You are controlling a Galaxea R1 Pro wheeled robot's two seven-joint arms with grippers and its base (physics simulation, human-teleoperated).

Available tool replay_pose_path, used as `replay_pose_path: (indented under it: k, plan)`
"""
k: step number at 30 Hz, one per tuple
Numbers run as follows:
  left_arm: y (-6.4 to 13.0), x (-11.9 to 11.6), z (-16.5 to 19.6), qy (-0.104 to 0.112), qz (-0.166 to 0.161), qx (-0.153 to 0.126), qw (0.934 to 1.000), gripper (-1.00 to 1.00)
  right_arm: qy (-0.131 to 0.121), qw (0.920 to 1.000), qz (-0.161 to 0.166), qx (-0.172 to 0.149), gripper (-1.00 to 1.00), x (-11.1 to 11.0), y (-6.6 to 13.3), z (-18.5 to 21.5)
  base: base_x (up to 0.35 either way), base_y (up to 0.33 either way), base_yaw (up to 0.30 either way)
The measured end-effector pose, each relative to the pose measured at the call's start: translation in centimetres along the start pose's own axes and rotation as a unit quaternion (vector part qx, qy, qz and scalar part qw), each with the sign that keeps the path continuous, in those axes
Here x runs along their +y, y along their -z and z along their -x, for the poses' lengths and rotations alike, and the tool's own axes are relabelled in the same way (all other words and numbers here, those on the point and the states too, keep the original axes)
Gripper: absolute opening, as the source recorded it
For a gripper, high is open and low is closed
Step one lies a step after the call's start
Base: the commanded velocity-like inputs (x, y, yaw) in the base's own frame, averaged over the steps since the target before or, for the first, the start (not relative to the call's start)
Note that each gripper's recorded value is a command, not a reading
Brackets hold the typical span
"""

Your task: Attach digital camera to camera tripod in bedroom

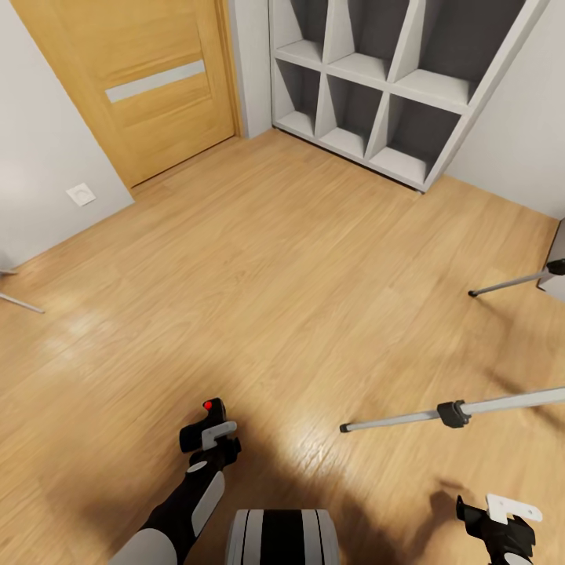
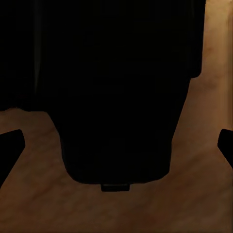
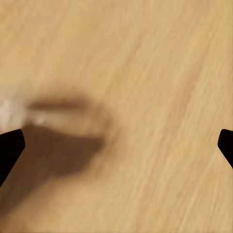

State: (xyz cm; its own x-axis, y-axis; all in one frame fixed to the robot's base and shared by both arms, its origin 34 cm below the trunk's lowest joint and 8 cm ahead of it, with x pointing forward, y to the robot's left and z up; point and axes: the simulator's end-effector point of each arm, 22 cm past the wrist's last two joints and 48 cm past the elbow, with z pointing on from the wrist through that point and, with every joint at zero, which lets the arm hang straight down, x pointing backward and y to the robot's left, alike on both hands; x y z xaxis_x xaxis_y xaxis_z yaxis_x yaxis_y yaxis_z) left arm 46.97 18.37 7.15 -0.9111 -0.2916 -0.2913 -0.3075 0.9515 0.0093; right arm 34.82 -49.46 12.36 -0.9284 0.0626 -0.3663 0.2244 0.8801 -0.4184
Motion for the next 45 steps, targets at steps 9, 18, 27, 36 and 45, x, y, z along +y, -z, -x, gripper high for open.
replay_pose_path:
  k: [9,18,27,36,45]
  plan:
    - [-0.02,0.09,0.02,0.000,0.001,0.000,1.0000,1.00,0.000,1.0000,0.000,0.000,1.00,-0.01,-0.01,0.00,0.012,0.000,0.000]
    - [-0.03,0.14,0.03,0.000,0.001,0.000,1.0000,1.00,0.000,1.0000,0.000,0.001,1.00,0.00,0.00,-0.05,0.000,0.000,0.000]
    - [-0.05,0.22,0.06,0.000,0.002,-0.001,1.0000,1.00,0.000,1.0000,0.000,0.001,1.00,0.03,0.00,-0.05,0.000,0.000,0.000]
    - [-0.05,0.26,0.00,0.001,0.002,0.000,1.0000,1.00,0.000,1.0000,0.000,0.000,1.00,0.03,0.01,-0.05,0.000,0.000,0.000]
    - [-0.04,0.20,-0.21,0.003,0.002,0.003,1.0000,-1.00,0.000,1.0000,0.000,0.000,1.00,0.01,0.01,-0.05,0.000,0.000,0.000]
